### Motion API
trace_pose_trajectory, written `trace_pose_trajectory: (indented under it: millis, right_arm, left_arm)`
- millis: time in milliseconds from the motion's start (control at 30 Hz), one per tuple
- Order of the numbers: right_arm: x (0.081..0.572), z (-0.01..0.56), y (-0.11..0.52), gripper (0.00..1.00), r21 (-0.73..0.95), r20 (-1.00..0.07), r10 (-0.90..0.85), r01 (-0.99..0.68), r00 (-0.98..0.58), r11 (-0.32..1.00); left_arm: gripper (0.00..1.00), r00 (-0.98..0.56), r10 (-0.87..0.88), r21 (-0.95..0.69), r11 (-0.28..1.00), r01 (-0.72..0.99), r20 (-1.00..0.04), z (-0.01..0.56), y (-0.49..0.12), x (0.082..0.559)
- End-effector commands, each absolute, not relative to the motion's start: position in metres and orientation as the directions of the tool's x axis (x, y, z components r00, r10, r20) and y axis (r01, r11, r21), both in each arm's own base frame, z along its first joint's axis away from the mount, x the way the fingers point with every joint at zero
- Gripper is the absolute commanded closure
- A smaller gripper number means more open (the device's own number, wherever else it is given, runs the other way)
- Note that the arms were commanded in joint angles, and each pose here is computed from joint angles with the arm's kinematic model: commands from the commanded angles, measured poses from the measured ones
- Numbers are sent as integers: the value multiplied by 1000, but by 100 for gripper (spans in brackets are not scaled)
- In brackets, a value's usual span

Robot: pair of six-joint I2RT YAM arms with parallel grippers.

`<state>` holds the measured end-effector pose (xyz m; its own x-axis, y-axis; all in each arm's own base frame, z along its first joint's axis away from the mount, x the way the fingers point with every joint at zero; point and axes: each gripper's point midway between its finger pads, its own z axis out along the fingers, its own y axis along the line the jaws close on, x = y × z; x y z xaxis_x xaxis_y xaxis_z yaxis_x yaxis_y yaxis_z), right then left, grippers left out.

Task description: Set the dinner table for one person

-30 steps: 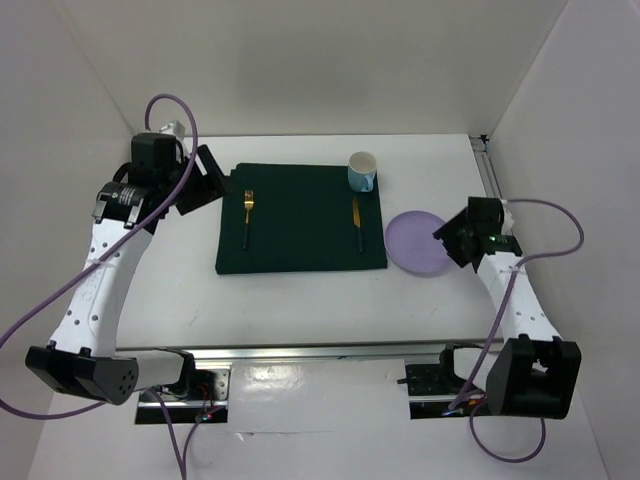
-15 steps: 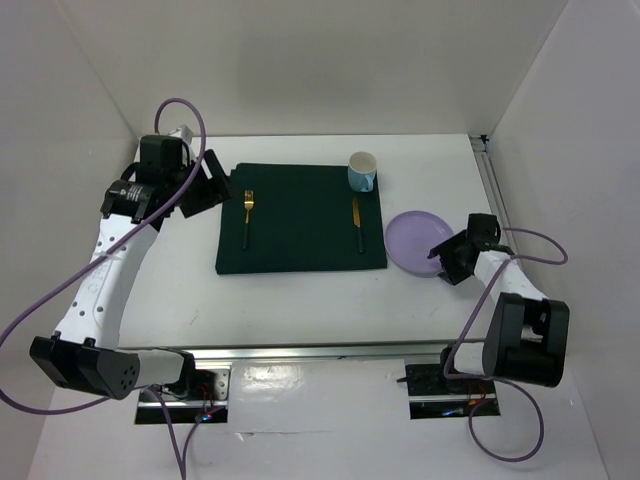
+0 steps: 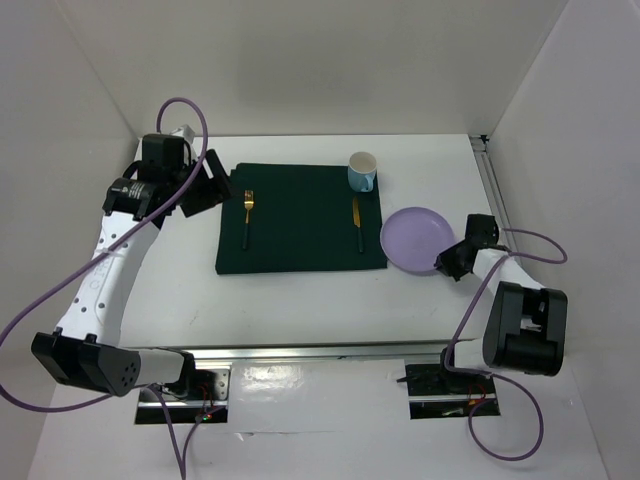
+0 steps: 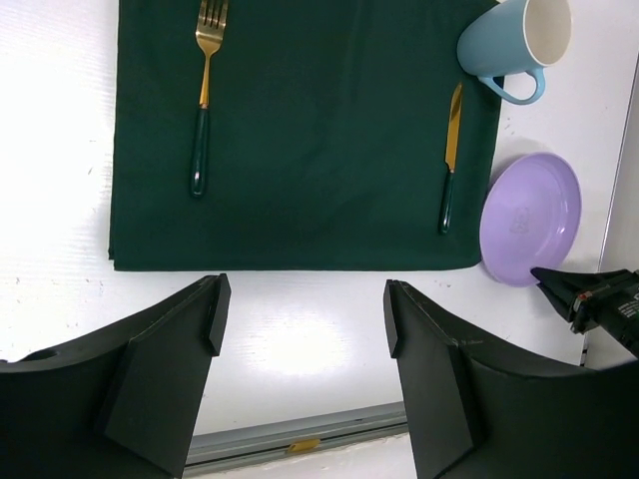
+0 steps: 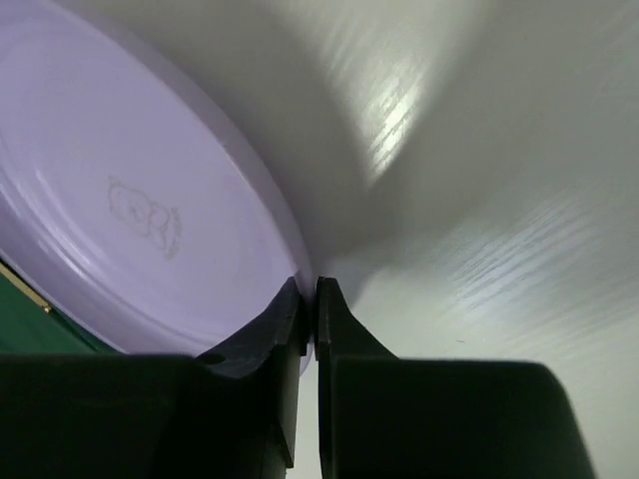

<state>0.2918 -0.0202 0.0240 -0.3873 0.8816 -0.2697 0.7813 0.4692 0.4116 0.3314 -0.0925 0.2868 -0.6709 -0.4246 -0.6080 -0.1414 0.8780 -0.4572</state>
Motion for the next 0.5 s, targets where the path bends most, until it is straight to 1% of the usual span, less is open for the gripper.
trace_pose_trajectory:
  millis: [0, 100, 233, 333, 400, 433, 467]
  right_arm:
    - [310, 63, -41, 99, 434, -400, 852, 750, -337, 500]
    - [317, 106, -50, 100, 468, -483, 824, 708, -295, 528]
    - [334, 167, -55, 100, 528, -583, 776, 613, -243, 588]
    - [363, 224, -15, 100, 588, -639, 708, 402, -301, 702]
    - [375, 237, 17, 100, 601, -626, 684, 329, -373, 729]
    - [383, 225, 35, 100, 583, -601, 666, 329, -442, 743]
    - [391, 246, 76, 100, 588, -626, 617, 231, -477, 775]
  left_arm:
    - [20, -645, -408, -465, 881, -91, -646, 307, -96, 336]
    - [20, -651, -407, -463, 881, -95, -641, 304, -96, 337]
    - [20, -645, -408, -465, 881, -91, -646, 308, -96, 338]
    - [20, -645, -408, -465, 881, -91, -646, 308, -96, 338]
    - [20, -645, -408, -465, 881, -91, -646, 308, -96, 338]
    - [20, -640, -409, -458, 884, -100, -651, 308, -94, 339]
    - [20, -647, -408, -455, 884, -105, -644, 306, -94, 337]
